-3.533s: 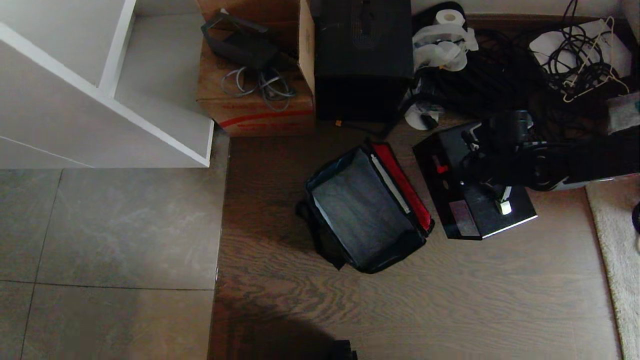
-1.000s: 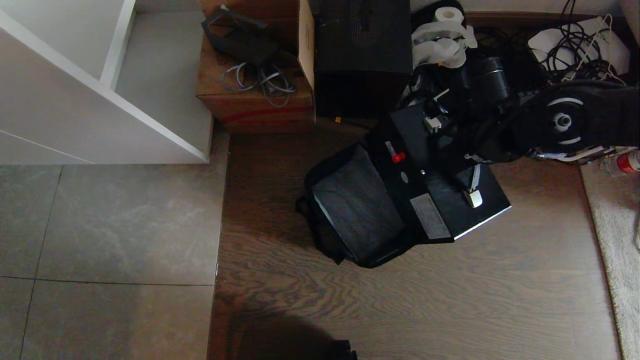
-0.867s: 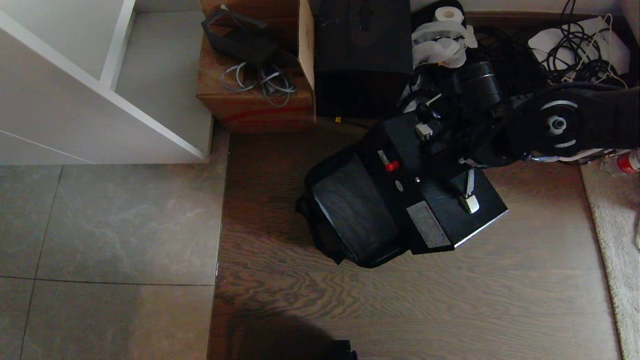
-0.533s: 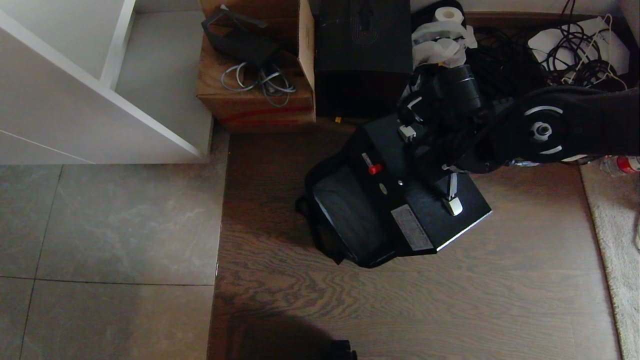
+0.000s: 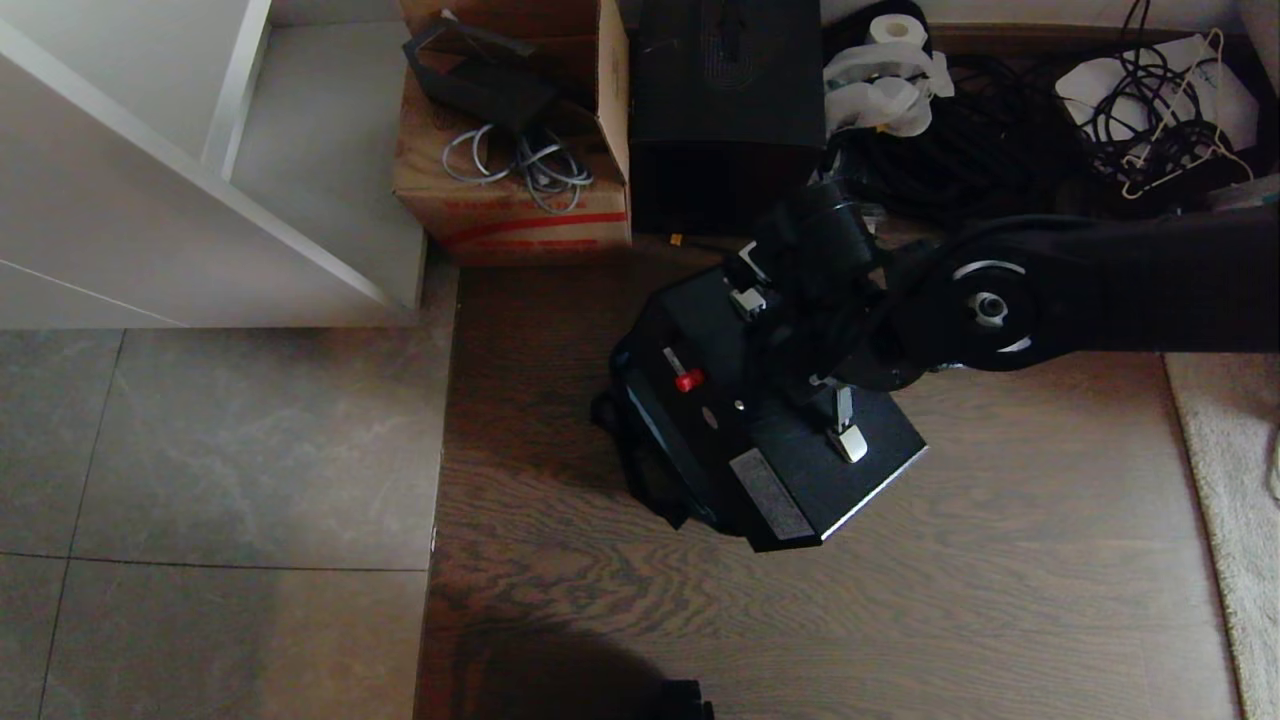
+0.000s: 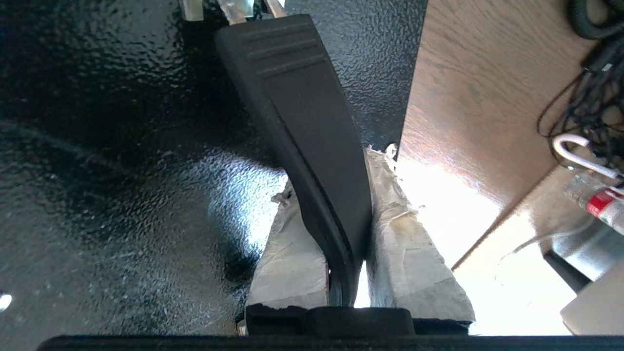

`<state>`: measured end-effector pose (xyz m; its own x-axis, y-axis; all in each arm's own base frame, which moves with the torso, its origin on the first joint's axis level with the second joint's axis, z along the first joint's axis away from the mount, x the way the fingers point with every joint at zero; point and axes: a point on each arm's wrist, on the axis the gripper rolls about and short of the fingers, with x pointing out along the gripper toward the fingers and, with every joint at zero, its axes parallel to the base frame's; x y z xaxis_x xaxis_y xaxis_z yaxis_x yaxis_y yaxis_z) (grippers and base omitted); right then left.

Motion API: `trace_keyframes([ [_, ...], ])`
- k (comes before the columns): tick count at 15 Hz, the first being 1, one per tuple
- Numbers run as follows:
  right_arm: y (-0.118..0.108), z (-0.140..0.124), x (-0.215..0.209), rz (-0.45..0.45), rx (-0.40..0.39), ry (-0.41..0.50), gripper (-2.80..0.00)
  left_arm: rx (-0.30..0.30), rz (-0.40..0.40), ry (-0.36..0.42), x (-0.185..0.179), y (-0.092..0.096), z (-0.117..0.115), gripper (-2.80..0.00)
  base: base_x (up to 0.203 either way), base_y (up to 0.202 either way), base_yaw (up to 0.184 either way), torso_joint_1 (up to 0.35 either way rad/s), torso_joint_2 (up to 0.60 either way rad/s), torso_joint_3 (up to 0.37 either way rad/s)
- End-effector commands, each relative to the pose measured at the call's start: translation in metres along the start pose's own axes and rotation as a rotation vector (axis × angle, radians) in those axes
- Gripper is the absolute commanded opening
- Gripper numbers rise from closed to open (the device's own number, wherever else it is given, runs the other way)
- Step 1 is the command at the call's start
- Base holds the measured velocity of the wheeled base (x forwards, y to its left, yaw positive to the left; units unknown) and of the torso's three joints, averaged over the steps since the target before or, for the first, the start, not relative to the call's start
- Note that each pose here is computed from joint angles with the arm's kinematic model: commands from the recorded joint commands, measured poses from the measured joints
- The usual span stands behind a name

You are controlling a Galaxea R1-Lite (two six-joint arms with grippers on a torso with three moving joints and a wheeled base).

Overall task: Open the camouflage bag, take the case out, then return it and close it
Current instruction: Place the black box back

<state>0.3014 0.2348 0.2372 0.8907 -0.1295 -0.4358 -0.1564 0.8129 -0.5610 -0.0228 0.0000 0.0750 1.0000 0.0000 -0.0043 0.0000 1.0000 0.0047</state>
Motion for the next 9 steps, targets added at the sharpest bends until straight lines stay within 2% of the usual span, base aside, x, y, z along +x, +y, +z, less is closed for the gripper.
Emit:
trace_keyframes([
  [1, 0.020, 0.000, 0.003, 0.020, -0.021, 0.008, -2.80, 0.000, 0.000, 0.000, 0.000, 0.000, 0.000, -2.80, 0.000, 0.000, 0.000, 0.000, 0.00, 0.000],
  [4, 0.030, 0.000, 0.008, 0.026, -0.022, 0.021, -2.80, 0.000, 0.000, 0.000, 0.000, 0.000, 0.000, -2.80, 0.000, 0.000, 0.000, 0.000, 0.00, 0.000],
  [9, 0.038, 0.004, 0.020, 0.020, 0.029, 0.026, -2.80, 0.000, 0.000, -0.001, 0.000, 0.000, 0.000, -2.80, 0.000, 0.000, 0.000, 0.000, 0.00, 0.000],
])
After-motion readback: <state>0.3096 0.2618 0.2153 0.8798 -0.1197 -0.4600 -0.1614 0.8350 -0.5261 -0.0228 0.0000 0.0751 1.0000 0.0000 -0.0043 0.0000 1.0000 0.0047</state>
